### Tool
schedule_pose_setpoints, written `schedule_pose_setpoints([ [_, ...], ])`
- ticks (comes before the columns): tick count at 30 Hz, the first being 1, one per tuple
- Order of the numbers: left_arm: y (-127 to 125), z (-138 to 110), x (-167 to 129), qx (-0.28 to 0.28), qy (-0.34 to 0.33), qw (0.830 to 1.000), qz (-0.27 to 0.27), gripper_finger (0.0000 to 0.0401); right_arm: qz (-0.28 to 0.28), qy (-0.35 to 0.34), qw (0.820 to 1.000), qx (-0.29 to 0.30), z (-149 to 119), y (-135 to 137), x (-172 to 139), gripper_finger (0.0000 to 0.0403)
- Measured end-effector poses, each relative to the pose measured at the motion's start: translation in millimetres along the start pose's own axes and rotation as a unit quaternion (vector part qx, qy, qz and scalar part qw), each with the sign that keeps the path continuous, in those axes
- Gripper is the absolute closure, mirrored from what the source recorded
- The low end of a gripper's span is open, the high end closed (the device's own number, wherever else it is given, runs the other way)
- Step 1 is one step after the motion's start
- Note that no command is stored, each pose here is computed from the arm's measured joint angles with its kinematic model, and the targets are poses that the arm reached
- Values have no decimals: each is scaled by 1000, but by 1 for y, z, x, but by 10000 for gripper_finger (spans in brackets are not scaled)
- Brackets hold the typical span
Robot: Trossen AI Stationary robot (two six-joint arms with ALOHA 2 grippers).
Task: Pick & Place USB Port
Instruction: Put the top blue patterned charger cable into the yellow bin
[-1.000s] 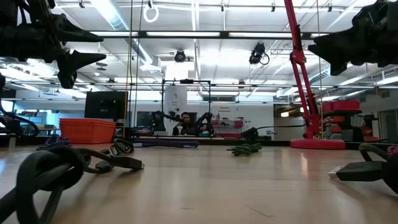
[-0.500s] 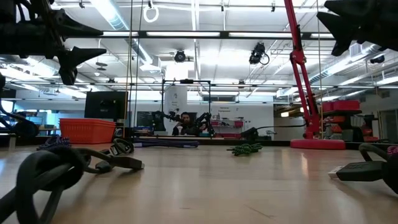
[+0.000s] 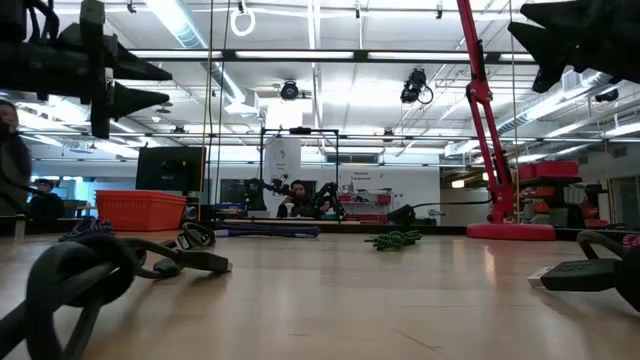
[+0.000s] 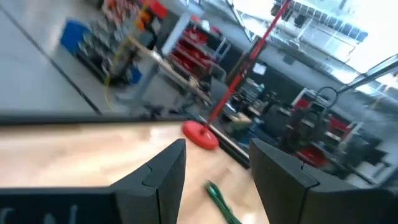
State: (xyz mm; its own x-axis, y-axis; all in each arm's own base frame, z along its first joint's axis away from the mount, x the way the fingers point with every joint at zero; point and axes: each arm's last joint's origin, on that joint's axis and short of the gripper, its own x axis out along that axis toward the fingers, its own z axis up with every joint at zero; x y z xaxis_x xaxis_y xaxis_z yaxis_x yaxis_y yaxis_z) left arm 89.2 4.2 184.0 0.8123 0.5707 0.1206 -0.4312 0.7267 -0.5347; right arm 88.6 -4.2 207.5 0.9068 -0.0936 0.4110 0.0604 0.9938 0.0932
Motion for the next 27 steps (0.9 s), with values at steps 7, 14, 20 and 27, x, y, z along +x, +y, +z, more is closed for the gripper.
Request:
schedule_pose_setpoints([
  [7, -1, 14, 10, 116, 29, 991, 62, 220, -93, 5, 996, -16, -2, -5, 0, 262],
  [14, -19, 32, 54, 218, 123, 963, 98, 220, -88, 10, 996, -2, -3, -5, 2, 262],
  [20, -14, 25, 112, 346, 269, 888, 141, 220, -88, 28, 996, 5, -7, -5, 5, 262],
  [27, 10, -6, 159, 393, 385, 822, 149, 220, -89, 37, 995, 3, -9, -5, 6, 262],
])
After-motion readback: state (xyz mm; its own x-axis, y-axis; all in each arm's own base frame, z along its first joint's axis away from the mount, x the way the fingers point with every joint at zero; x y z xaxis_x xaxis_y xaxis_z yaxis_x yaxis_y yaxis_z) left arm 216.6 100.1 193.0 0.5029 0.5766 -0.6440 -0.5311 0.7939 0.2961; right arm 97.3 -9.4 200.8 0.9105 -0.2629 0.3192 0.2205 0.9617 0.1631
